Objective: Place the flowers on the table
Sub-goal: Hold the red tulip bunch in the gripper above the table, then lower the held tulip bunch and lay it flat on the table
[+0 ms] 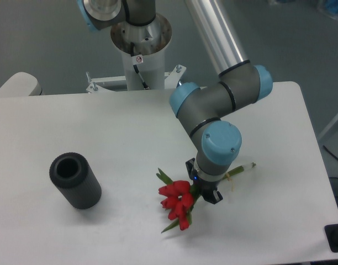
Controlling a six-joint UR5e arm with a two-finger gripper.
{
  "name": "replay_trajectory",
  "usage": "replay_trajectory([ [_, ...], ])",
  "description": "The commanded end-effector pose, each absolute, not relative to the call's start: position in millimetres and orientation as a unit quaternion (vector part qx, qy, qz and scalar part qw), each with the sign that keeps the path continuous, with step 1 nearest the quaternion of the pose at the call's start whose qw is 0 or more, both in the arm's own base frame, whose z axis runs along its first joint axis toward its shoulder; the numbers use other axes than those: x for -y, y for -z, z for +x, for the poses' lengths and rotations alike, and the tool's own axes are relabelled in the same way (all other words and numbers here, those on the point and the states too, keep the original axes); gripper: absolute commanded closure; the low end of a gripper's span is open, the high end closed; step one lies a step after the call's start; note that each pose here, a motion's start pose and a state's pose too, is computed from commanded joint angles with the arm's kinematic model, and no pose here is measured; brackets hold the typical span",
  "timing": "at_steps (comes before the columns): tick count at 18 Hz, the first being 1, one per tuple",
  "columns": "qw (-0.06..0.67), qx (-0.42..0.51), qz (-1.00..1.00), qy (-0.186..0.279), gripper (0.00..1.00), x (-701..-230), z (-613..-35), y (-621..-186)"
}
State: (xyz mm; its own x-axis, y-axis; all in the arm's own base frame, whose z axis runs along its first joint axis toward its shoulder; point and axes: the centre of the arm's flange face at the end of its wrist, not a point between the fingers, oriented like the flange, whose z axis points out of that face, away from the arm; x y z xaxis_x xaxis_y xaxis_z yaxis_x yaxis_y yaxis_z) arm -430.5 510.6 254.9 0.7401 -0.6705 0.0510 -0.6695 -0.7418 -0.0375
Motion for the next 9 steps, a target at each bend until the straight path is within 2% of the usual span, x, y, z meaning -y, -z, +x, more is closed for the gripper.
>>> replay_trajectory([
  [9,-0.028,-0.419,-0.906,0.059,0.85,-466,-373,-243],
])
